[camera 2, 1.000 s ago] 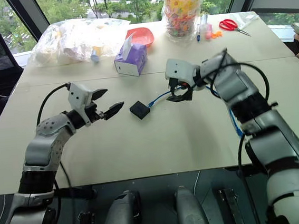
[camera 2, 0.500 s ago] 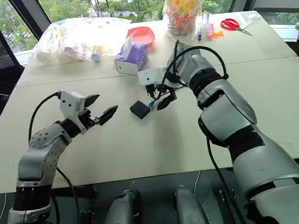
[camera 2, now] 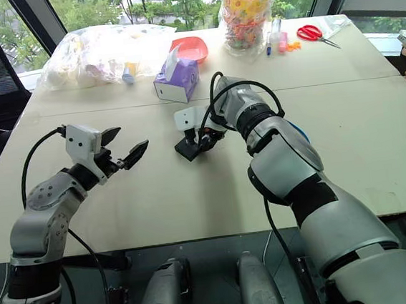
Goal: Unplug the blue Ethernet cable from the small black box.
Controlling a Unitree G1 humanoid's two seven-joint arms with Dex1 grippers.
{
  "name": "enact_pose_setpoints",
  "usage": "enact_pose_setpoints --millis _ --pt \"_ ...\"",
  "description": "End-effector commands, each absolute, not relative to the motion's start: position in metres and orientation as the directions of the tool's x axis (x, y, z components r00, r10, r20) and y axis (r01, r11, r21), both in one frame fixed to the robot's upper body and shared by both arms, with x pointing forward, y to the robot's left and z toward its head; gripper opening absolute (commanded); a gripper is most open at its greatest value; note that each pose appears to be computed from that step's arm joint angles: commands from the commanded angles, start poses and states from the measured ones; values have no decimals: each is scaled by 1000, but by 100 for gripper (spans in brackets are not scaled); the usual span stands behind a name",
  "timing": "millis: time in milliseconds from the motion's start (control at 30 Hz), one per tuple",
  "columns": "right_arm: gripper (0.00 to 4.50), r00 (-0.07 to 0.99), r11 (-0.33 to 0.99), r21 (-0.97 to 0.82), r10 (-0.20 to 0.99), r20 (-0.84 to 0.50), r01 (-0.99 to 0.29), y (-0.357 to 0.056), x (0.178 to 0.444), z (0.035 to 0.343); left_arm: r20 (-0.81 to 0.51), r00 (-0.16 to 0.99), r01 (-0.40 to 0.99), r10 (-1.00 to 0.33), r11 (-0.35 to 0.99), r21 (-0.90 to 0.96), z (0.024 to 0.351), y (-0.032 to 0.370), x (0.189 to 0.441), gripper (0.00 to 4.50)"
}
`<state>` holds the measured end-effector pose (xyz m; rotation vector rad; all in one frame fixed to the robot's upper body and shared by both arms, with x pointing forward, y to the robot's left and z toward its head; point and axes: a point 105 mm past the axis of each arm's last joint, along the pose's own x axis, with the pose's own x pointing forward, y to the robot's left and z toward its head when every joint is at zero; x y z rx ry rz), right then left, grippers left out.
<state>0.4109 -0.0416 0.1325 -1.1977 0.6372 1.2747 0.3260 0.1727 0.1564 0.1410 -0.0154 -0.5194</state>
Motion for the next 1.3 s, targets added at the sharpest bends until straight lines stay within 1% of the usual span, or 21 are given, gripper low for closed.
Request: enact_pose_setpoints --millis 33,133,200,233,267,300,333,433,467,533,600,667,767,800,867,1033,1200,1300 --pt "3 281 -108 -342 373 -884 -934 -42 415 138 27 871 480 -491 861 168 173 175 325 450" --pt "3 297 -92 -361 402 -866 -928 -40 417 143 22 862 497 -506 853 156 173 172 327 450" --pt "3 403 -107 -486 422 -812 -867 -42 428 153 24 846 528 -533 843 107 174 168 328 450" --pt "3 483 -115 -585 449 -752 -803 -42 436 160 24 836 545 -548 835 75 174 166 329 450" --pt "3 569 -132 -702 492 -659 -700 -40 443 171 22 824 564 -566 824 41 174 163 331 450" --pt "3 611 -139 -769 526 -591 -624 -39 446 179 21 817 576 -577 817 20 174 162 332 450" --pt "3 652 -118 -809 532 -540 -575 -45 449 181 15 801 599 -599 801 4 173 159 333 450" --pt "3 704 -51 -878 576 -415 -476 -59 444 180 5 733 680 -680 733 -24 176 146 334 450" --pt "3 717 -38 -900 590 -372 -435 -63 436 179 5 715 698 -699 715 -31 178 142 336 450" --pt "3 750 -34 -946 601 -276 -321 -70 410 183 5 675 737 -738 674 -47 183 136 340 450" --pt "3 789 39 -977 597 -144 -208 -72 389 198 0 636 770 -771 635 -58 186 131 343 450" --pt "3 813 79 -989 580 -55 -123 -71 374 209 -8 591 805 -807 590 -65 187 125 344 450" --pt "3 763 133 -989 633 132 62 -58 342 233 4 492 867 -870 490 -95 191 109 344 450" --pt "3 753 129 -986 637 164 106 -56 337 236 9 459 883 -888 456 -109 192 104 343 450" --pt "3 759 96 -988 632 157 123 -56 333 232 8 421 902 -907 418 -107 192 98 344 450" --pt "3 745 67 -994 658 111 90 -53 325 219 47 399 913 -916 392 -112 199 89 351 450" --pt "3 752 37 -996 654 81 75 -54 327 213 60 364 927 -929 356 -118 202 84 346 450" --pt "3 749 28 -998 660 61 56 -54 327 209 74 369 925 -927 359 -123 202 85 345 450"
